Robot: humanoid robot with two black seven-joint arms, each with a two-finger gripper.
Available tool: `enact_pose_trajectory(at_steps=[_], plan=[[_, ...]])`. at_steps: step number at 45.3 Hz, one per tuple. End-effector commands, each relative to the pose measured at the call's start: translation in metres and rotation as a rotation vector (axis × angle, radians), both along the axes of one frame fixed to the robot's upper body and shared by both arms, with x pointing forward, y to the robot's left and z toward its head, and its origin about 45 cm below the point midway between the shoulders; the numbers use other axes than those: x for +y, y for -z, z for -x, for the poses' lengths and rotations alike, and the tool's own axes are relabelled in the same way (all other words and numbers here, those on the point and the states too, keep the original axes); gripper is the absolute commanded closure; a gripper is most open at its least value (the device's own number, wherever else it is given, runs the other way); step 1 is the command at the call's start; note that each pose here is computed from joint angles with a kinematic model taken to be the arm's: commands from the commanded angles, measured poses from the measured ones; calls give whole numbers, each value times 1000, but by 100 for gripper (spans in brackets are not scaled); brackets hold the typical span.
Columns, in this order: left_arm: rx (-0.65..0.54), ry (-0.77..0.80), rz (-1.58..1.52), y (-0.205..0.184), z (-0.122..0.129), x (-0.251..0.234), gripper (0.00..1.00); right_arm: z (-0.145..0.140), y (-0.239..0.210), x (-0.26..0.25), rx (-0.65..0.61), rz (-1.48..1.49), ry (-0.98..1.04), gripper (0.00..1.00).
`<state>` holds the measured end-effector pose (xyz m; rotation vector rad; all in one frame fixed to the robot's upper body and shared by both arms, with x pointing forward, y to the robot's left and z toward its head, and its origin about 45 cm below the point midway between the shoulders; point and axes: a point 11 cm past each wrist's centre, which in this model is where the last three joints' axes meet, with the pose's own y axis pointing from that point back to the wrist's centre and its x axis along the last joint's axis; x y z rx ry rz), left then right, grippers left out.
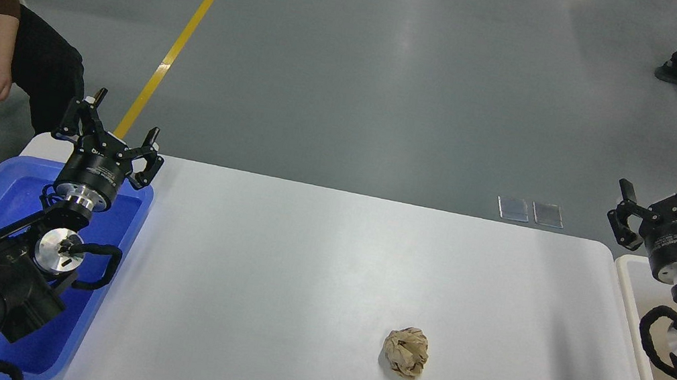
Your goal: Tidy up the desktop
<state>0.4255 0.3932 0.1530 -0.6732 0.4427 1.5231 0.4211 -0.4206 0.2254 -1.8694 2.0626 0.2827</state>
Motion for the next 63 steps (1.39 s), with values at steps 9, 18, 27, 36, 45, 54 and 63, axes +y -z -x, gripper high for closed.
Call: enact_pose_trajectory(at_steps=[9, 18, 27, 36, 45, 54, 63], plan=[[1, 1, -1, 0, 0, 0, 0, 1, 0, -2, 1, 1, 4, 0], [0, 0, 0, 0, 0, 0, 0, 5, 5, -5, 11, 2, 7, 0], [-1, 1, 0, 0, 0, 0, 0, 8, -3, -16, -3, 30, 20, 0], [0, 0, 0, 0, 0, 0, 0, 13, -5, -26, -26, 48, 43, 0], [-1, 0, 1, 0, 0, 0, 0, 14, -4, -23, -44, 50, 45, 0], [0, 0, 0, 0, 0, 0, 0, 15, 0, -19, -38, 44, 40, 0], [0, 0, 0, 0, 0, 0, 0, 19, 10, -20, -12, 51, 37, 0]])
